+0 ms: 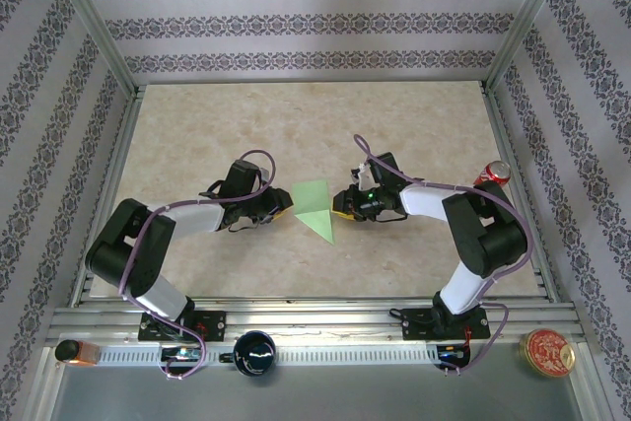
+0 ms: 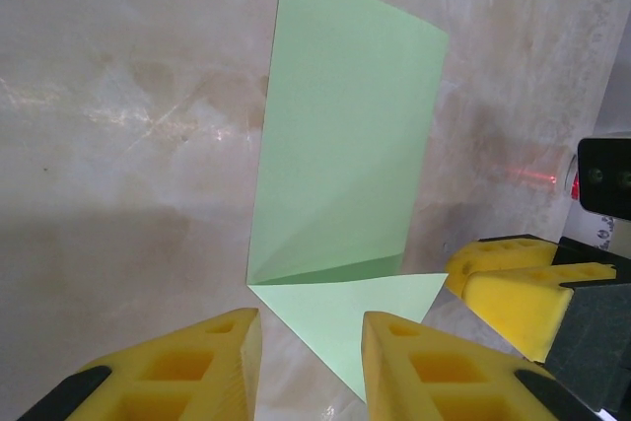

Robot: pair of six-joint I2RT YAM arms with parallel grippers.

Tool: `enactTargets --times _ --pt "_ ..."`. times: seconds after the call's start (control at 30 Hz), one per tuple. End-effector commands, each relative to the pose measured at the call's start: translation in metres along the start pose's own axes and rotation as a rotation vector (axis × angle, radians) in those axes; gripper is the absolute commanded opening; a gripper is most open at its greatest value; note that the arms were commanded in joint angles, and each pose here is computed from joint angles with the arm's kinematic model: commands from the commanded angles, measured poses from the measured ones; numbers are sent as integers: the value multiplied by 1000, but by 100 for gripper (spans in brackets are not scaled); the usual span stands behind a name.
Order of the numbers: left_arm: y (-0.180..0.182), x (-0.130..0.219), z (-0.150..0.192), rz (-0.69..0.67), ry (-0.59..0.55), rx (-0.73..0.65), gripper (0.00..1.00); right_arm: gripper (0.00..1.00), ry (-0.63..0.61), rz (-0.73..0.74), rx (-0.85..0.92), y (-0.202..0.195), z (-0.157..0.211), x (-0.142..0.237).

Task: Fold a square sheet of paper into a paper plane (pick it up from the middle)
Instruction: Fourth fold the wing at the center of the table.

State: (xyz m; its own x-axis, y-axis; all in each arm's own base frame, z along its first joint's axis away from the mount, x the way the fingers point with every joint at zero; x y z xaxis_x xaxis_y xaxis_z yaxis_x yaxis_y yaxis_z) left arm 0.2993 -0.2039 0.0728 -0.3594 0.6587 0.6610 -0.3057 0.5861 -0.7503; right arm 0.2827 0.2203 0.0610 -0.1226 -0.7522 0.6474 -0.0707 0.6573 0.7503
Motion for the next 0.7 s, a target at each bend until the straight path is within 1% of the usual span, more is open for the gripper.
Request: enactTargets --times 0.0,0.2,0.43,0.5,0.67 --pt "-13 -2 -7 50 -1 -2 32 30 28 -34 32 10 0 -7" --pt "-12 -7 -7 52 14 8 32 27 47 -50 38 13 -1 -17" --pt "-10 -12 -8 46 24 11 33 10 33 -60 54 16 -2 -15" --pt "-11 -12 -10 45 22 6 35 5 33 -81 55 18 -1 -13" --pt "-14 -13 -15 37 25 2 42 3 16 -146 56 24 -2 -6"
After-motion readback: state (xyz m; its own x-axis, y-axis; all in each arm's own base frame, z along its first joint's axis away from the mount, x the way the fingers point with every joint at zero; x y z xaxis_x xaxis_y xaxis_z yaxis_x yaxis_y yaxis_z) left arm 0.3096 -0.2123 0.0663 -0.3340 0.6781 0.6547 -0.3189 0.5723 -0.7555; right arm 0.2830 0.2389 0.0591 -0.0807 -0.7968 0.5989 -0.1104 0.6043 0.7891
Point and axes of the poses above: each hand's point on the last joint's axis, 136 mm out from that joint toward the fingers, its own x axis back along the fingers, its own y axis along the line the jaws close on, z = x × y, the point moved 3 cm from there along x, back along the fingers, and after that the axes turned 6 degrees about x, right-handed, at the moved point
